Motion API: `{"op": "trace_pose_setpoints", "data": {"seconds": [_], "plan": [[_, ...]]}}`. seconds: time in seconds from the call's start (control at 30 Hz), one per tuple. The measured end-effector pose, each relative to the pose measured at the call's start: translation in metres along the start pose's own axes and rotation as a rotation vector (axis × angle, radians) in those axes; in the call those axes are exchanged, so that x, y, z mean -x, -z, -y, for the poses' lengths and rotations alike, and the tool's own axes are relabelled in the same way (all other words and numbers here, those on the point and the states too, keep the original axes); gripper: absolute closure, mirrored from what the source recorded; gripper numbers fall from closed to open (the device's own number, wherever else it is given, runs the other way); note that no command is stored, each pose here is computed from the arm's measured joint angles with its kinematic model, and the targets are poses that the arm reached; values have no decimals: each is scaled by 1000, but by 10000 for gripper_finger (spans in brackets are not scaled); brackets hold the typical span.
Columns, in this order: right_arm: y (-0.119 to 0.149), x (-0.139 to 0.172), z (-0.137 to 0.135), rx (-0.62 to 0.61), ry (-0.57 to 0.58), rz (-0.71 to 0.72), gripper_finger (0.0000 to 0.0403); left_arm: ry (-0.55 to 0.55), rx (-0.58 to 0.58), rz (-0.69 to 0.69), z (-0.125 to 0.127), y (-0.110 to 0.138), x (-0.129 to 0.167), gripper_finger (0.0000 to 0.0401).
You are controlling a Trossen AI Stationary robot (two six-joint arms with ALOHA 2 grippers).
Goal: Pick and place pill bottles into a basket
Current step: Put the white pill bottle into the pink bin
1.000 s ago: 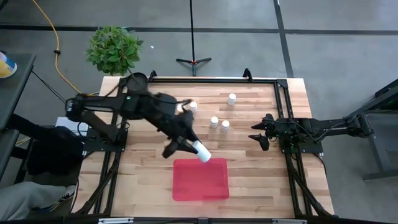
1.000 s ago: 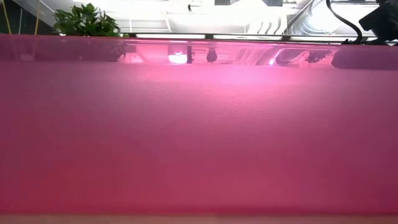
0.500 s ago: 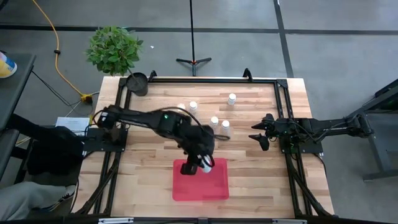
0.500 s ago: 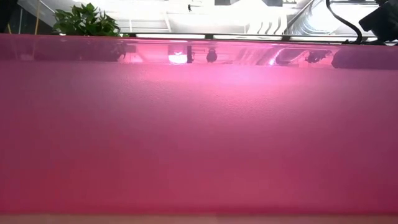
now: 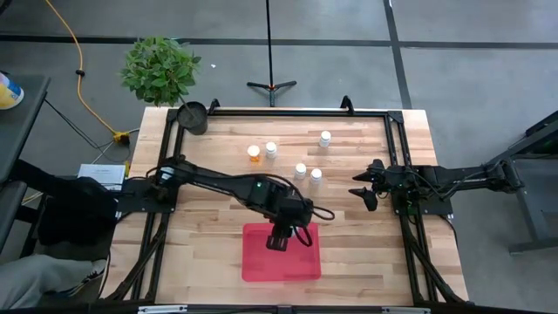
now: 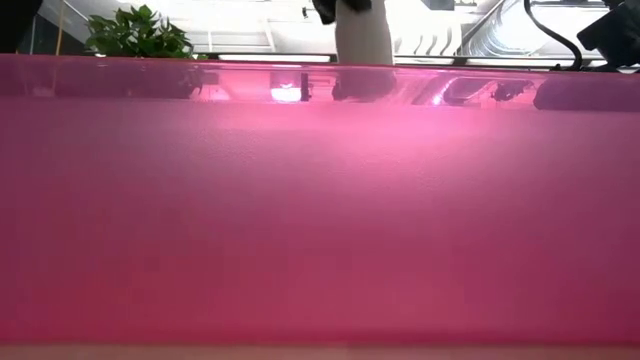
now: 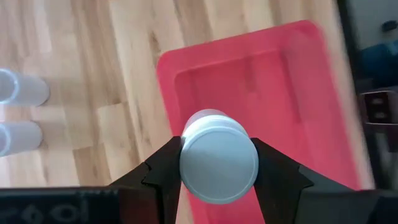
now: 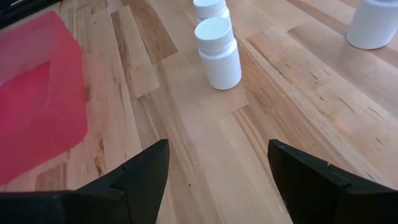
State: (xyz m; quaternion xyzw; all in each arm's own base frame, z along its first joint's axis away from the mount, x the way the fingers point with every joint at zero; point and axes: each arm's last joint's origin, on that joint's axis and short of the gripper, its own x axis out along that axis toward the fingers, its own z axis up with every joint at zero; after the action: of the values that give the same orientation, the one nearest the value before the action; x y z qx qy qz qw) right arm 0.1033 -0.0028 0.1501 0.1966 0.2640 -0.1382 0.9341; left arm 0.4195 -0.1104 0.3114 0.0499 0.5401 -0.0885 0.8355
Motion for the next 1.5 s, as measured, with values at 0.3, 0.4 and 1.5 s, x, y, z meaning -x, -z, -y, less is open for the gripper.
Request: {"op": "trace_pose_setpoints", "data": {"seconds": [0.3, 0.4, 1.5], "plan": [[0, 0, 0, 0, 4, -1, 139, -17, -2, 14, 0, -7, -25, 206], [0, 0, 0, 0, 5, -3, 139, -2, -3, 28, 1, -10, -32, 206], [0, -2, 1, 3, 33, -6, 139, -29, -140, -71, 17, -5, -90, 206]]}}
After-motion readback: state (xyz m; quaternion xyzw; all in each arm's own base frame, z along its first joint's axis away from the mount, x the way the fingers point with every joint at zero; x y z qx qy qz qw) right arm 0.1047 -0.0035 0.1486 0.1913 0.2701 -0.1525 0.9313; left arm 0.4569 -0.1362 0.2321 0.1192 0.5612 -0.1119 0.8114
